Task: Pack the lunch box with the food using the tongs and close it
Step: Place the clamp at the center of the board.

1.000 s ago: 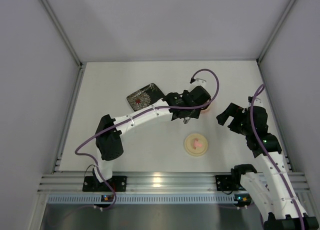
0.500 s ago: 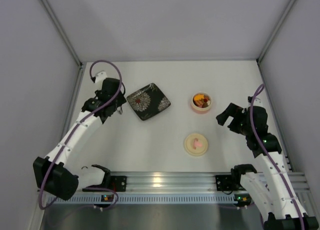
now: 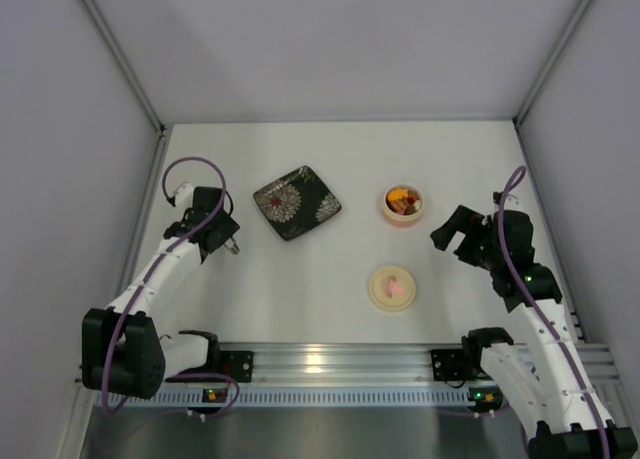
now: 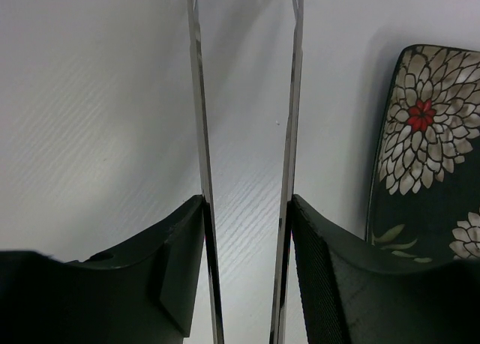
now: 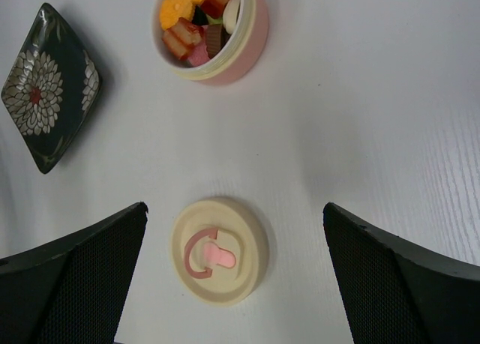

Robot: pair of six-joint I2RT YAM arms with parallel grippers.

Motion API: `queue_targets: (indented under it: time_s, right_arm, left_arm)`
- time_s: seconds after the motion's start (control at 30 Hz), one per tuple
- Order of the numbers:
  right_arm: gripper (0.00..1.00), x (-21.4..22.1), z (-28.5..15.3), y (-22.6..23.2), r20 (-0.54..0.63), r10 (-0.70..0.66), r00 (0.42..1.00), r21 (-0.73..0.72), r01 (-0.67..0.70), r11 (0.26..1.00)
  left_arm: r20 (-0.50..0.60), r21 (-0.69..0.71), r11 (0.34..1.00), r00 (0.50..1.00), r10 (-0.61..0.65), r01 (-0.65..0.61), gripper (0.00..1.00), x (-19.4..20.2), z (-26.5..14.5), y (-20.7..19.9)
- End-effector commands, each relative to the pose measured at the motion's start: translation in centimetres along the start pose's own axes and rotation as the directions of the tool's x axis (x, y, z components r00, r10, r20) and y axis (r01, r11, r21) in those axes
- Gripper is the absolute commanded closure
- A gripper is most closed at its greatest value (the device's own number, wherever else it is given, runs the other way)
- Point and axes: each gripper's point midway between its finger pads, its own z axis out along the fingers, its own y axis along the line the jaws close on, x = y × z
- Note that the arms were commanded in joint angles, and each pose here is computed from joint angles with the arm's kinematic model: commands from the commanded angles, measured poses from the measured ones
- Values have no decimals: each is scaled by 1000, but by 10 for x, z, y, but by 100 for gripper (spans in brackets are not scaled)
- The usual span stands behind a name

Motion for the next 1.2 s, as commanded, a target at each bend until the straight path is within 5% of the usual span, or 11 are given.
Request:
queue_targets:
  time_s: [0.0,1.0,1.17]
  right_arm:
    - [1,-21,-3,7,64,-10,998,-17,11,1000]
    - [1,5,14,4,-33,-30,999,-54,28,998]
    - [11,11,10,17,-64,-53,997,-129,45,991]
  left_arm:
    - [21,79,993,996,-91,89,47,-2,5,-12]
    - [-30,101,991,996,-84,87,27,20,10,-5]
    - [-49,188,980,997,-60,68,28,15,-2,-24]
